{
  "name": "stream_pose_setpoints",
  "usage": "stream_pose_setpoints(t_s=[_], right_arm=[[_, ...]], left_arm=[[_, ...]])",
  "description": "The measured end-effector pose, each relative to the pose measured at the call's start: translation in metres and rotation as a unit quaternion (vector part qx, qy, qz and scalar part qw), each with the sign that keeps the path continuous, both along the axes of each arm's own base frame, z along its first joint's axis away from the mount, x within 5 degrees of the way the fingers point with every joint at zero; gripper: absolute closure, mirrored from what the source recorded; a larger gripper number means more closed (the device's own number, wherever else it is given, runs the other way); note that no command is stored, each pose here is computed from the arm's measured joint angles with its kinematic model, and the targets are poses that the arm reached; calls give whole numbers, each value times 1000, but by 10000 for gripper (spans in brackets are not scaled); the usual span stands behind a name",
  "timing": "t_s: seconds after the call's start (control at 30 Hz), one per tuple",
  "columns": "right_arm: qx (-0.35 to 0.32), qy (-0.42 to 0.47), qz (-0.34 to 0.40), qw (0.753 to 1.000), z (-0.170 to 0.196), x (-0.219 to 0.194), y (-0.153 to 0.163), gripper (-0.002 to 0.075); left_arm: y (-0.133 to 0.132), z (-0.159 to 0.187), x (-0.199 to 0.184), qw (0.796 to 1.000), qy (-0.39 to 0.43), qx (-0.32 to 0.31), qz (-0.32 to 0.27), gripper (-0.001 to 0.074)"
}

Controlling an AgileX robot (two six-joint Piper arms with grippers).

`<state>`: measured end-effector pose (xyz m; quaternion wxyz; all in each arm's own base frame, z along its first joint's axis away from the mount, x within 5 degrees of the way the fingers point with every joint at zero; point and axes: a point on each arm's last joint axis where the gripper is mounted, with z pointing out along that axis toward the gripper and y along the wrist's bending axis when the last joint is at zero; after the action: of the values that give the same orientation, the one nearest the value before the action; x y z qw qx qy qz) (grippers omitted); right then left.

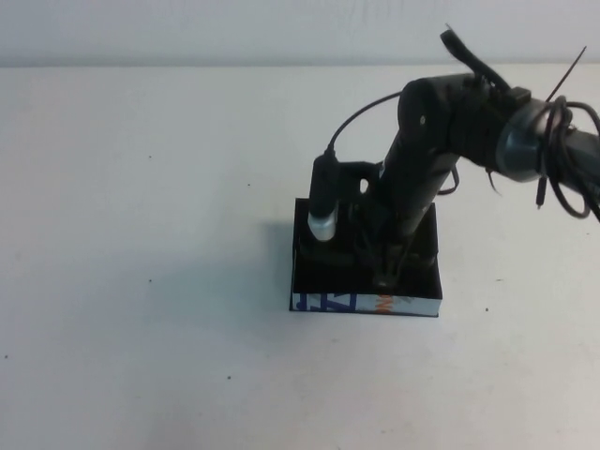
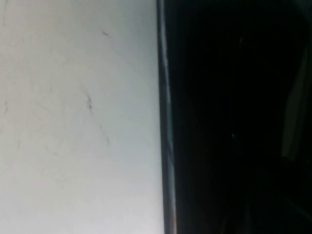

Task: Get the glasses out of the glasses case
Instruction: Pick up the glasses from the glasses case, then place the glasses on the table

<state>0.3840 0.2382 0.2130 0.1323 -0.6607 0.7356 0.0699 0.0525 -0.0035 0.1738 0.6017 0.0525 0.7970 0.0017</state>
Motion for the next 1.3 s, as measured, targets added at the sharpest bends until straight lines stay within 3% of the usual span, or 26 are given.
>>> stream_pose_setpoints(t_s=[0.13,0.23,0.4,0.57,0.77,1.1,1.3], right_arm=[[7,-26,-42,999,49,-7,-8,669],[39,-24,-138,989,93,-16,-28,669],[144,65,-394,906,132,-34,-95,671],[125,133,-518,836,99,-71,-153,671],[95,106,-613,777,49,-101,-175,671],[73,110,-636,760,-5,-79,-175,669],[65,117,-642,755,-27,-69,-174,622]], left_arm=[[0,0,0,1000,0,0,0,738],[0,0,0,1000,0,0,0,738],[0,0,0,1000,0,0,0,738],[0,0,0,1000,0,0,0,738],[0,0,0,1000,0,0,0,738],[0,0,0,1000,0,0,0,738],[0,0,0,1000,0,0,0,738]])
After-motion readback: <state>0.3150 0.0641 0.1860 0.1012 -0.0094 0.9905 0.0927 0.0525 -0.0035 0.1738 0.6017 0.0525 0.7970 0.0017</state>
